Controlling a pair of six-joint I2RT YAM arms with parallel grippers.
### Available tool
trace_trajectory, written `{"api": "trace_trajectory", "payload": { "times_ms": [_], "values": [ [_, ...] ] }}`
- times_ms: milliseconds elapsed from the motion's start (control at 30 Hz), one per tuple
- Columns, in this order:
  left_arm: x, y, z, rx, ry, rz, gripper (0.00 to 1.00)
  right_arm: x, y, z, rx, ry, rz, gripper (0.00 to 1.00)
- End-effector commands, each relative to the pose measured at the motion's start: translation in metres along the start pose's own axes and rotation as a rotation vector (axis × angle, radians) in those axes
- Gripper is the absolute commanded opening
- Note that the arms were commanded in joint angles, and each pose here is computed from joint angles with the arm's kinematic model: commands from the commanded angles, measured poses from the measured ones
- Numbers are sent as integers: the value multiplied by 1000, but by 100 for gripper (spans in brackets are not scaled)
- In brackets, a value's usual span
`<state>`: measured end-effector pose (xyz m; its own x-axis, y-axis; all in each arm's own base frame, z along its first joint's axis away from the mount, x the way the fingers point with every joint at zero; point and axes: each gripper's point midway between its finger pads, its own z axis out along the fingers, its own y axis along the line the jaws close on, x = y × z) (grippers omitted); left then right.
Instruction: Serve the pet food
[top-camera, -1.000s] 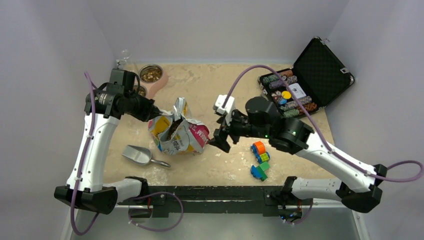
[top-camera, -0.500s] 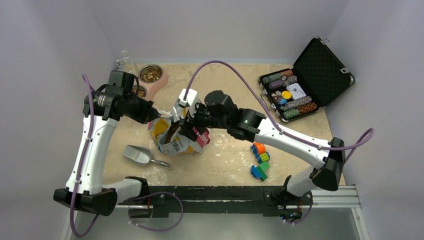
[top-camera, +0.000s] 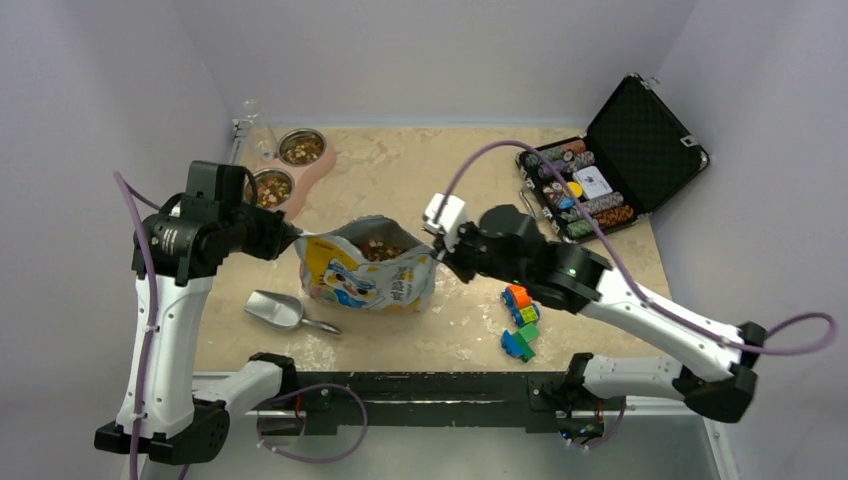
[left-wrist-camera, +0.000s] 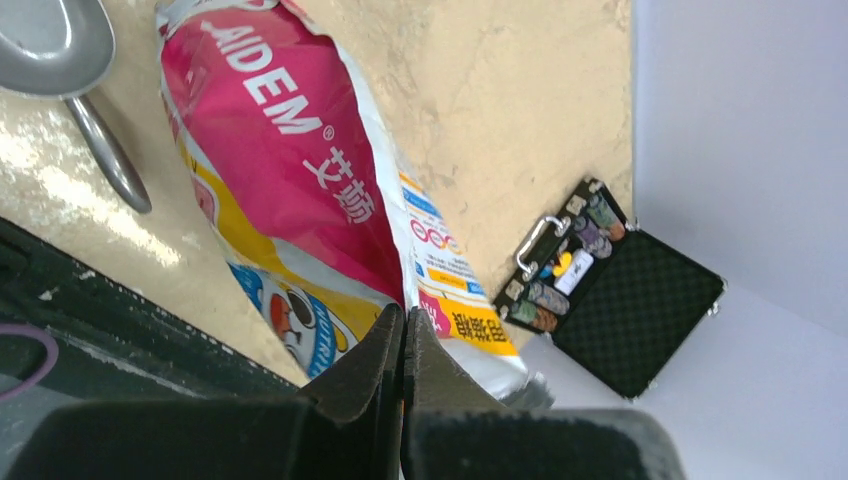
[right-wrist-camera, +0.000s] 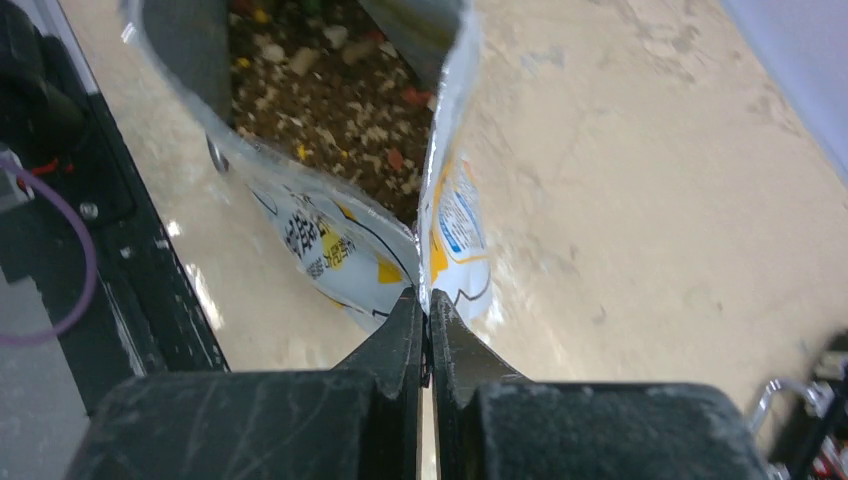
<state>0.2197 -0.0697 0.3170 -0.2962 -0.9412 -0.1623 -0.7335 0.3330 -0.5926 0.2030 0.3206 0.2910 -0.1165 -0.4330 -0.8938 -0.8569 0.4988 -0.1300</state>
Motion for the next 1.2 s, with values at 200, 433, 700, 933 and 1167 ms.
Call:
{"api": "trace_trajectory", "payload": {
  "times_ms": [200, 433, 700, 933, 1167],
  "values": [
    [-1, -31, 1, 124, 13, -68, 0, 54, -52, -100, 289, -62, 56, 0],
    [26, -36, -2, 132, 174, 1, 0, 40, -46, -99, 244, -95, 31, 0],
    [70, -9, -32, 171, 411, -83, 74, 0, -38, -86, 168, -161, -9, 0],
    [94, -23, -38, 191, 512, -142, 99, -4, -31, -81, 121, -165, -29, 0],
    [98, -25, -14, 77, 447, -273, 97, 3, -30, -89, 117, -153, -50, 0]
  ]
}}
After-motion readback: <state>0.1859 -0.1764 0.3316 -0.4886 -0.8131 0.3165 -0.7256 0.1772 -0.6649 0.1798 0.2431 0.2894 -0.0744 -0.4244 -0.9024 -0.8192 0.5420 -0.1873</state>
